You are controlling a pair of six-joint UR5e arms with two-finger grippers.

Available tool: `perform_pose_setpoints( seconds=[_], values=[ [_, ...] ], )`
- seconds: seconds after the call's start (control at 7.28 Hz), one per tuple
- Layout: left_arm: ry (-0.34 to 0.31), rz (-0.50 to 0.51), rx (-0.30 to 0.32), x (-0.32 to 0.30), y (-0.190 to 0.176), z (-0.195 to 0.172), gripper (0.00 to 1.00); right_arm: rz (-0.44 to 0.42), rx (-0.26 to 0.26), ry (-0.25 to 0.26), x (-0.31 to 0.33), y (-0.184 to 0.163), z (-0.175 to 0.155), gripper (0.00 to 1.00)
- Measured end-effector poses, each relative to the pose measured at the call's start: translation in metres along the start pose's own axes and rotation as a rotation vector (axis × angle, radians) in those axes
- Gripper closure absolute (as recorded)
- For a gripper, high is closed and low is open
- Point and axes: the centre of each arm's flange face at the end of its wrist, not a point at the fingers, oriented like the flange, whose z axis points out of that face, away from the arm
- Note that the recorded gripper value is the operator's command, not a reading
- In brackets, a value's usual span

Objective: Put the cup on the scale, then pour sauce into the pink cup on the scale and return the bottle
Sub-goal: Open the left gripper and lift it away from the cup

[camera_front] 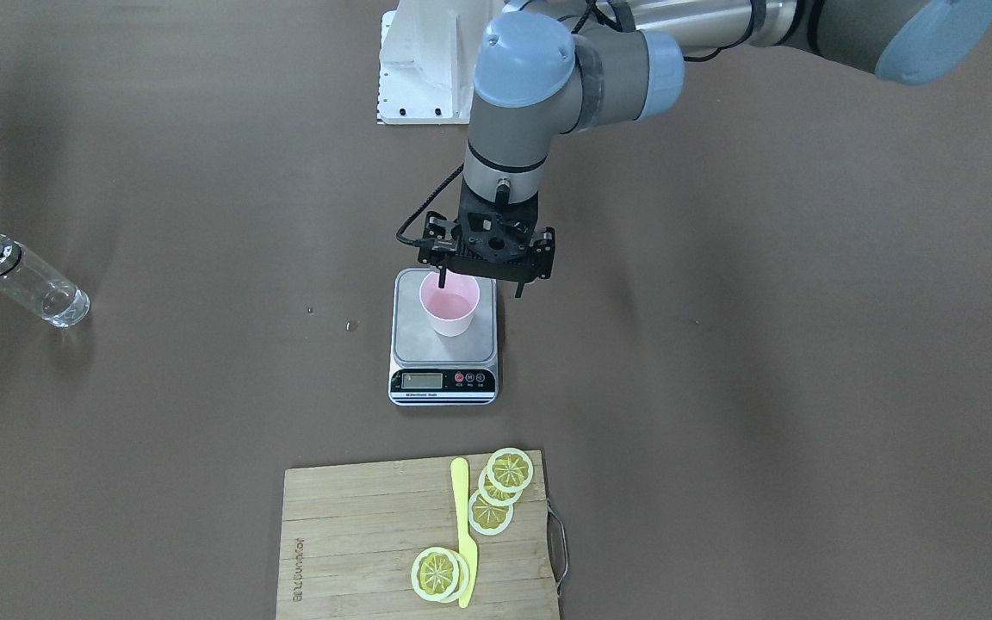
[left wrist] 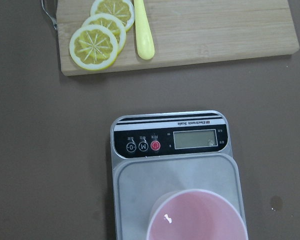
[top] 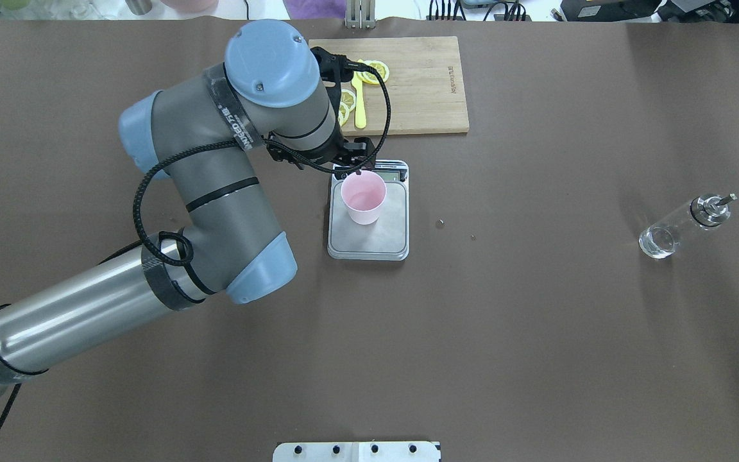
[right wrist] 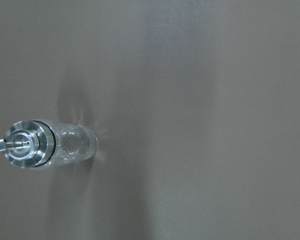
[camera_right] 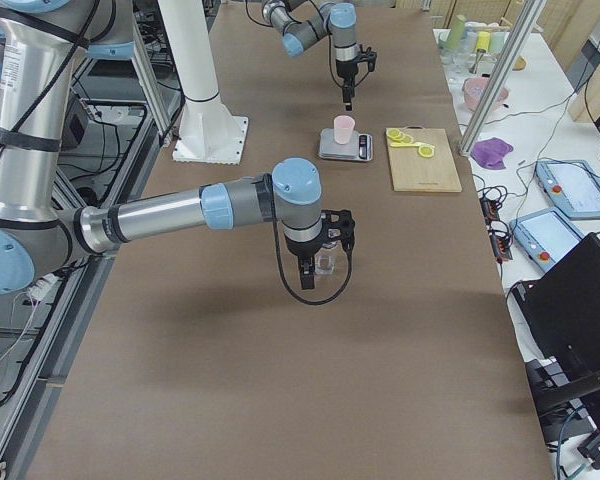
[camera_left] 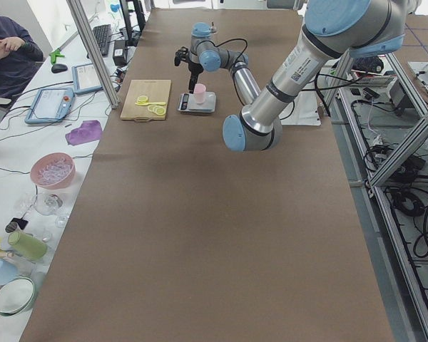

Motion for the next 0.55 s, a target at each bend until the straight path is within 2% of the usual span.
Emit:
perform_pose_setpoints(
  seconds=[0.27, 0.55],
  values=[
    [-0.051, 0.105, -0.033, -0.098, -0.015, -0.05, 0.02, -0.003, 0.003, -0.001, -0.001, -0.001, -0.001, 0.0],
    [-0.088, 0.258, -0.076, -0.244, -0.029, -0.088, 0.02, -0.029, 0.022, -0.005, -0.011, -0.009, -0.009, 0.0]
  ],
)
